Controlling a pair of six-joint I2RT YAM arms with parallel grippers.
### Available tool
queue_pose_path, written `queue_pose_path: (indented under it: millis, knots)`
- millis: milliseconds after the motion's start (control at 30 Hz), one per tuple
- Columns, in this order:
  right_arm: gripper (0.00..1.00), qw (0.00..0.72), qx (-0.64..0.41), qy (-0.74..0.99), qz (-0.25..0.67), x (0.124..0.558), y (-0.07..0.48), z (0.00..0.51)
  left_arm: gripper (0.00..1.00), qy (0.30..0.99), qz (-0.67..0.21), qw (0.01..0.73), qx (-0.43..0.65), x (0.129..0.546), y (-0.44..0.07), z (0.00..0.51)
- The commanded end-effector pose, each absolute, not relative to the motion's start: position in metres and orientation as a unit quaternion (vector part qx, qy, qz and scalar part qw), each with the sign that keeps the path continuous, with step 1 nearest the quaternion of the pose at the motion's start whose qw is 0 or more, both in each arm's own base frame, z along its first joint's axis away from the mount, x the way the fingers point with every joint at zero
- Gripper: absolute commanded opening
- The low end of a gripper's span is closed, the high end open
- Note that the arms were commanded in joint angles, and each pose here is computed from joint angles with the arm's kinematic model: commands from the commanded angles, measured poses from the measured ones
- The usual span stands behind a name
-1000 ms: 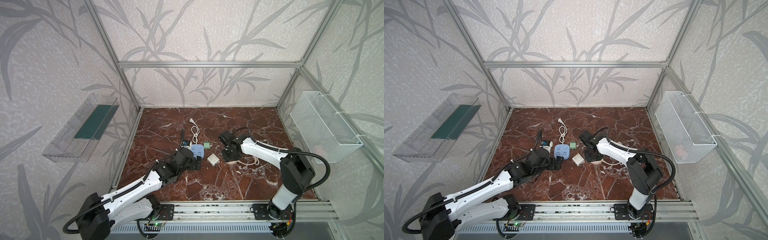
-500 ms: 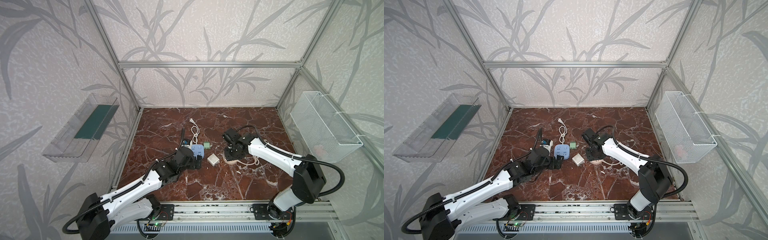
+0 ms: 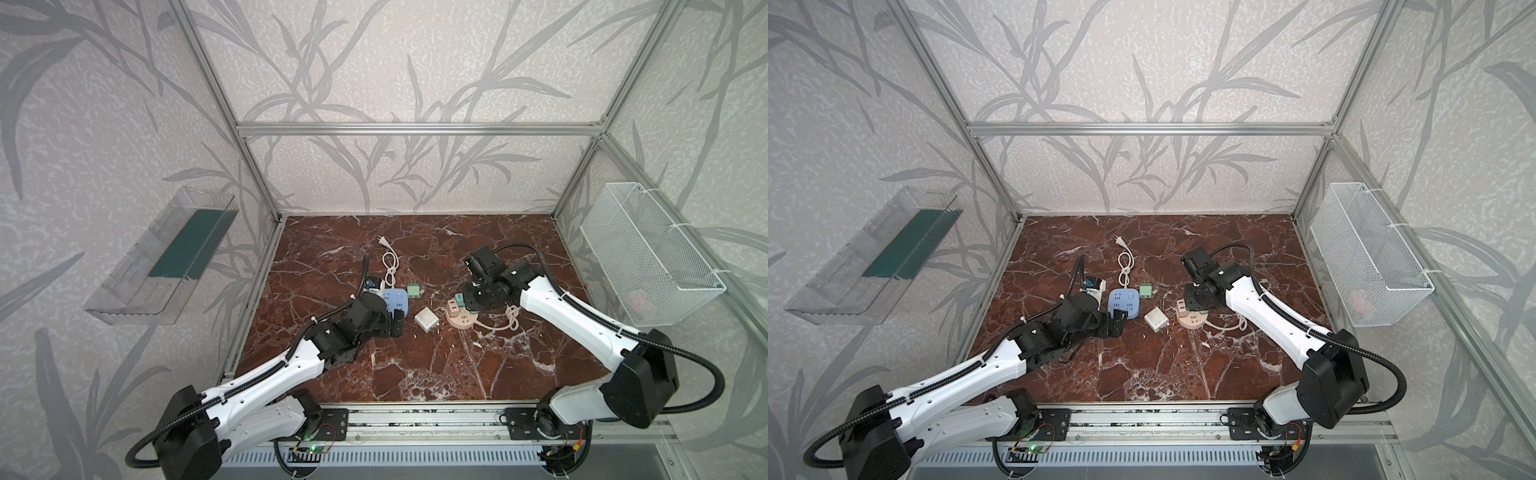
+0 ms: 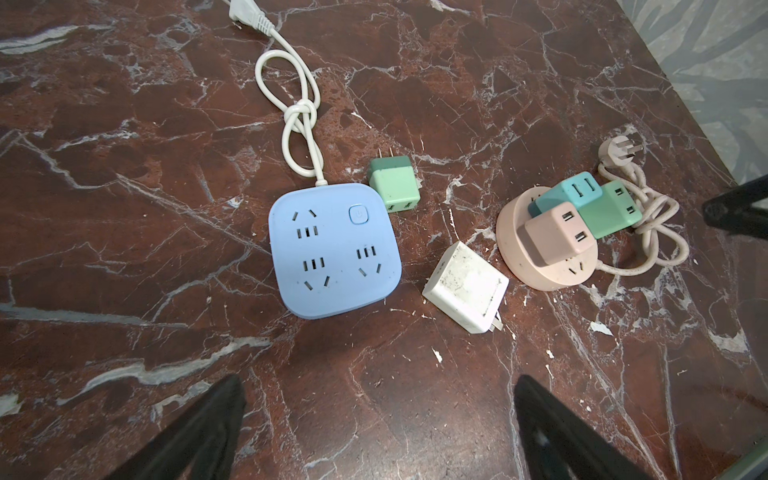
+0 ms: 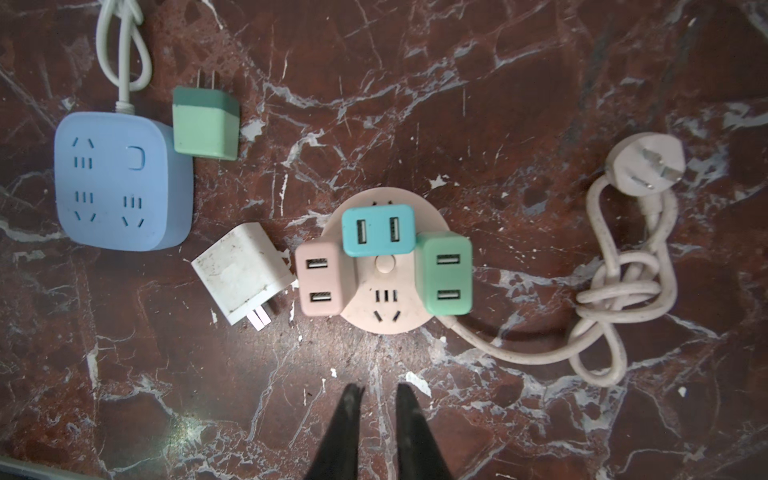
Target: Insert the plug
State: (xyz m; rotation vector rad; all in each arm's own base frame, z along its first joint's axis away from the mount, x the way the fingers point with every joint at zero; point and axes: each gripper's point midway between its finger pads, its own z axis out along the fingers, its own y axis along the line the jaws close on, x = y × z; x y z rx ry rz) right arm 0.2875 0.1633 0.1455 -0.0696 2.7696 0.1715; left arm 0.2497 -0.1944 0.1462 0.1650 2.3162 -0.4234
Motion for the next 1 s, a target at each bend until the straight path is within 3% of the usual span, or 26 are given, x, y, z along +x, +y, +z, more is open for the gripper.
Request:
queue_pose_path:
  millis: [0,400,967]
  knots:
    - [0.17,0.187,-0.027,0.981,0.049,0.298,0.151,0.144,0.98,0.904,-0.171,0.387,0.065,0.255,-0.198,0.155]
    - [0.09,0.128,-0.023,0.991,0.037,0.305,0.149,0.102,0.98,0.905,-0.171,0.385,0.063,0.254,-0.195,0.15]
    - [0.08,0.093,-0.023,0.995,0.038,0.295,0.15,0.074,0.97,0.909,-0.173,0.376,0.055,0.253,-0.193,0.14]
